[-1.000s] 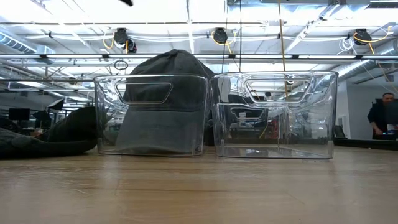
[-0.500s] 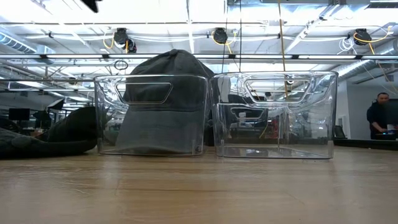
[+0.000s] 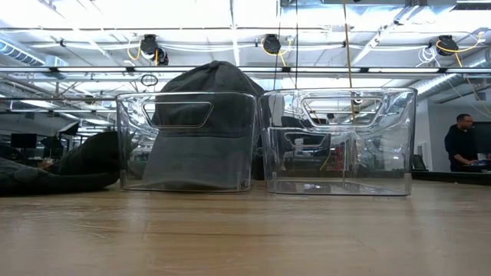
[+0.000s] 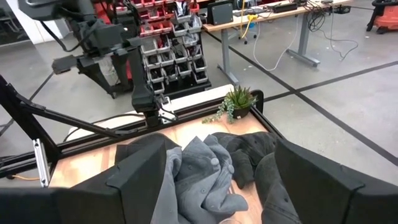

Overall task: Pick & Place hat
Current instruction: Put the bottom black cap into the right transparent bin

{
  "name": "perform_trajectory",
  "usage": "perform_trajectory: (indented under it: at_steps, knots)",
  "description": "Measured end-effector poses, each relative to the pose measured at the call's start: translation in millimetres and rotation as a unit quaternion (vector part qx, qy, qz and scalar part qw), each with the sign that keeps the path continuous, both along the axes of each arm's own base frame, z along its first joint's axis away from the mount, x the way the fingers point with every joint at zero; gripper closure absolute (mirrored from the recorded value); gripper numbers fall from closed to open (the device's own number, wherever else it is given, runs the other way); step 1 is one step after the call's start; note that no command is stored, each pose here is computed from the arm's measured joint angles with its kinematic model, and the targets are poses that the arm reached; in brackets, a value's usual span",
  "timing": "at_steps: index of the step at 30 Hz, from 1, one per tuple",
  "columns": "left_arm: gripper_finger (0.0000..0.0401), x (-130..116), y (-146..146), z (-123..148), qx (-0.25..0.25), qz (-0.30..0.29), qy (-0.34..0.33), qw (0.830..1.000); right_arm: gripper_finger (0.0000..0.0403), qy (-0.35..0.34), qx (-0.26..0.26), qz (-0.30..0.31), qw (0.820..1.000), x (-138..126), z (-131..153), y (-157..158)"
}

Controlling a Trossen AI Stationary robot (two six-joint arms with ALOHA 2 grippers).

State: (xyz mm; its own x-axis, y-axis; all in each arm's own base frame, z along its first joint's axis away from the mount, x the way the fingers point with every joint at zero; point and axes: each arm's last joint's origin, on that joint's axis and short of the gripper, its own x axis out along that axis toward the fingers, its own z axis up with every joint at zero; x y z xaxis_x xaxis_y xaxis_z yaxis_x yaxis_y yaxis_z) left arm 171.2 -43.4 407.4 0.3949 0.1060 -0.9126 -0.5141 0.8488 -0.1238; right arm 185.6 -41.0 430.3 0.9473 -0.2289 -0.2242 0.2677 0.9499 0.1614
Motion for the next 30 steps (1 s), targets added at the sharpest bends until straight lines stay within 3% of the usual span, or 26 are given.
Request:
perform_trajectory:
  at_steps: [7,12,15,22,30]
  knots:
    - [0.0222,0,-8,-11,-0.021,0.033,0.016,0.999,0.0112,0.007,0.002,0.000,1.000,0,-1,0]
    - [0.0182,2,-10,-41,-0.027,0.062,0.076,0.995,0.0112,0.008,0.002,0.001,1.000,0,-2,0]
    - [0.0149,4,-13,-58,-0.042,0.035,0.108,0.993,0.0112,0.011,0.000,0.001,1.000,0,-2,0]
    - [0.0087,14,-26,-89,-0.065,0.003,0.102,0.993,0.0112,0.034,-0.009,0.005,0.999,-1,-6,0]
    - [0.0075,20,-53,-123,-0.095,-0.020,0.058,0.994,0.0112,0.041,-0.013,0.007,0.999,-2,-7,0]
